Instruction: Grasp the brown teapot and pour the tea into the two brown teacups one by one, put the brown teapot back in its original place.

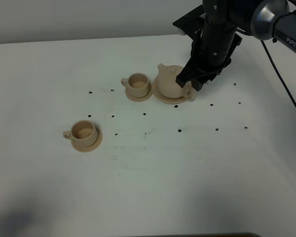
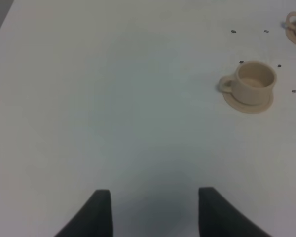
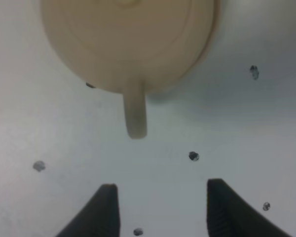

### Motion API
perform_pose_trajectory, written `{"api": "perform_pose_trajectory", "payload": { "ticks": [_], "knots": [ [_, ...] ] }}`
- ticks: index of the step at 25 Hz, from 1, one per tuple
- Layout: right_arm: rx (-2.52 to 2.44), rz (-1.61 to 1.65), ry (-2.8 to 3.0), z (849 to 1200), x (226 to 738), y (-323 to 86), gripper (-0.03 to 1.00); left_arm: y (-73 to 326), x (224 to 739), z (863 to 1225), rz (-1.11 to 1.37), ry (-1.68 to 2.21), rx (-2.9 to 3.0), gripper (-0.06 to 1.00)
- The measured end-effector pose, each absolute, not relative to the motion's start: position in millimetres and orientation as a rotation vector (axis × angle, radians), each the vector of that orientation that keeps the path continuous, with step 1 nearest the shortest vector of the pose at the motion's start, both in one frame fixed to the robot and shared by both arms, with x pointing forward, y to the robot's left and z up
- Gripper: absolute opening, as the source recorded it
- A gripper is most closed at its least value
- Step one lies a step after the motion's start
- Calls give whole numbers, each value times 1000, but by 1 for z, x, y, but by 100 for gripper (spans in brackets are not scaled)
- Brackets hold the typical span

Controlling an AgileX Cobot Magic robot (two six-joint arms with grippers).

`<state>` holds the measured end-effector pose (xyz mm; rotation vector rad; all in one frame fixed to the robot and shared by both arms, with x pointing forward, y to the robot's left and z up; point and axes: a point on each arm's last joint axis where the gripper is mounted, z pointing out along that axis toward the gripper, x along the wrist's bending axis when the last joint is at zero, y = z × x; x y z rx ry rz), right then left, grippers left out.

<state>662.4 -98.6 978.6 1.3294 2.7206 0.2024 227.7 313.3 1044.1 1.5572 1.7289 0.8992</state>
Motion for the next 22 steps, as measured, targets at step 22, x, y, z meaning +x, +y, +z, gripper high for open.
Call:
{"api": "perform_pose_trajectory", "payload": {
  "ticks": [22],
  "knots": [
    [1387, 403, 2715, 956, 675, -89, 40, 313, 228, 1044, 899, 1729, 1557, 43]
  ]
}}
